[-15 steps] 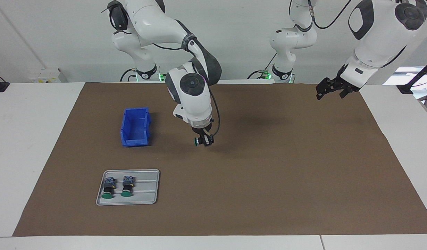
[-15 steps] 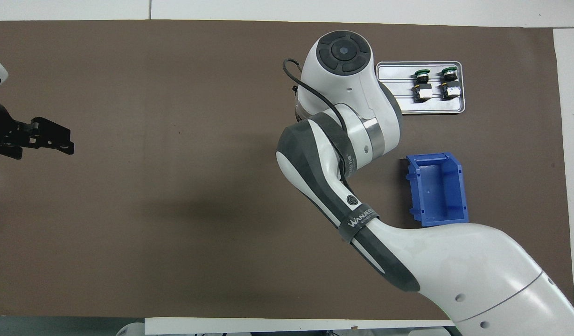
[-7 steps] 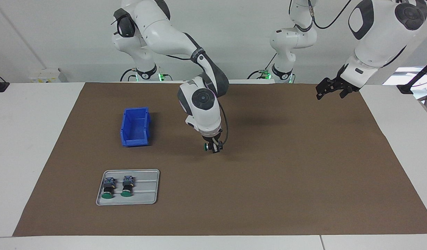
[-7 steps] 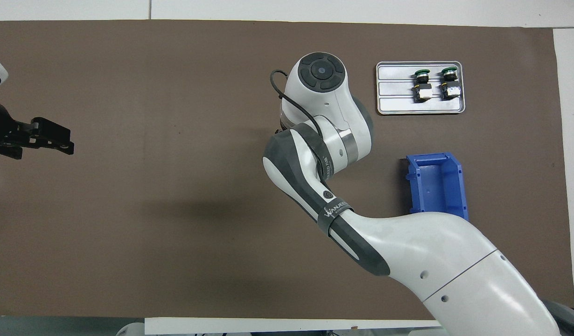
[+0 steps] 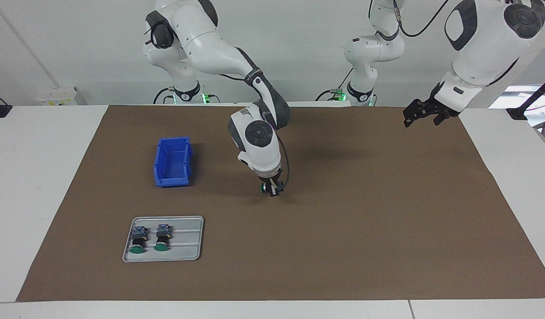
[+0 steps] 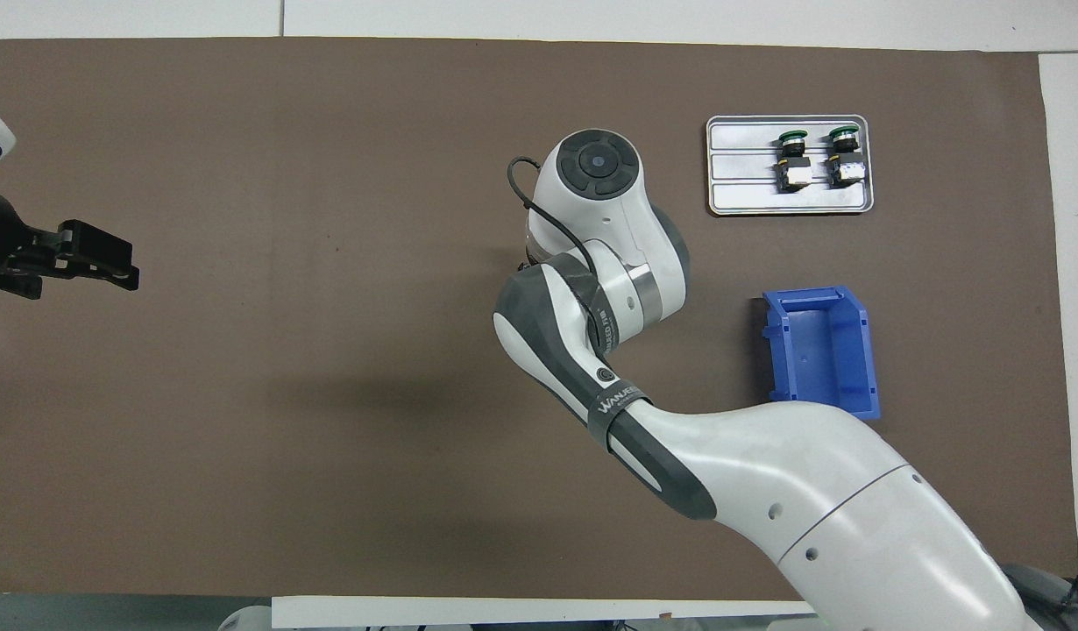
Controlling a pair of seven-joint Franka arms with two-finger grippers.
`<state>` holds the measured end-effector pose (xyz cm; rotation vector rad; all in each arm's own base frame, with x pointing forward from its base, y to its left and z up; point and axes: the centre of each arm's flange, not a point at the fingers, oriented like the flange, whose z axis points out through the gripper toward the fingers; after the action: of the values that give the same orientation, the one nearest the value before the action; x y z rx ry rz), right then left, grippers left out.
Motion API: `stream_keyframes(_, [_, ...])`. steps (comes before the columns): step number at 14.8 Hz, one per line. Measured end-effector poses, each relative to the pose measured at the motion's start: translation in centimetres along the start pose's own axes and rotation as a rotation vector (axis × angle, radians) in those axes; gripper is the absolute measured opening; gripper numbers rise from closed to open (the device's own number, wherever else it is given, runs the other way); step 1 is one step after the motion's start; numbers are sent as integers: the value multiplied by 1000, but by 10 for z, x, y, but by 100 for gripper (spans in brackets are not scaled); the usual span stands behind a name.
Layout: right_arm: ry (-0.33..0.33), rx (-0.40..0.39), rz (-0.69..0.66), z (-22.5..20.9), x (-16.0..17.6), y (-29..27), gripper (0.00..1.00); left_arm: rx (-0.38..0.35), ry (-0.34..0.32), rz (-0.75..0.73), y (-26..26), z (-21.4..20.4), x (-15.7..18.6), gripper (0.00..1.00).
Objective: Place and press button with both arms
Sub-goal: 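Carry the green button to the table center and lower it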
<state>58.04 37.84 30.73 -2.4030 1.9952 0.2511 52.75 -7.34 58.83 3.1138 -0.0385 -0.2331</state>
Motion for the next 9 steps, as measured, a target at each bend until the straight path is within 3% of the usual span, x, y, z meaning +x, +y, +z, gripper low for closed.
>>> stream_keyframes(4, [2,-1,-8,2,-6,2,41,0,0,0,0,0,0,100])
stream_keyframes(6, [6,-7,-9,4,-5,4,56,0,0,0,0,0,0,100])
stream_keyframes(9, [36,-12,-27,8,-6,6,87,0,0,0,0,0,0,100])
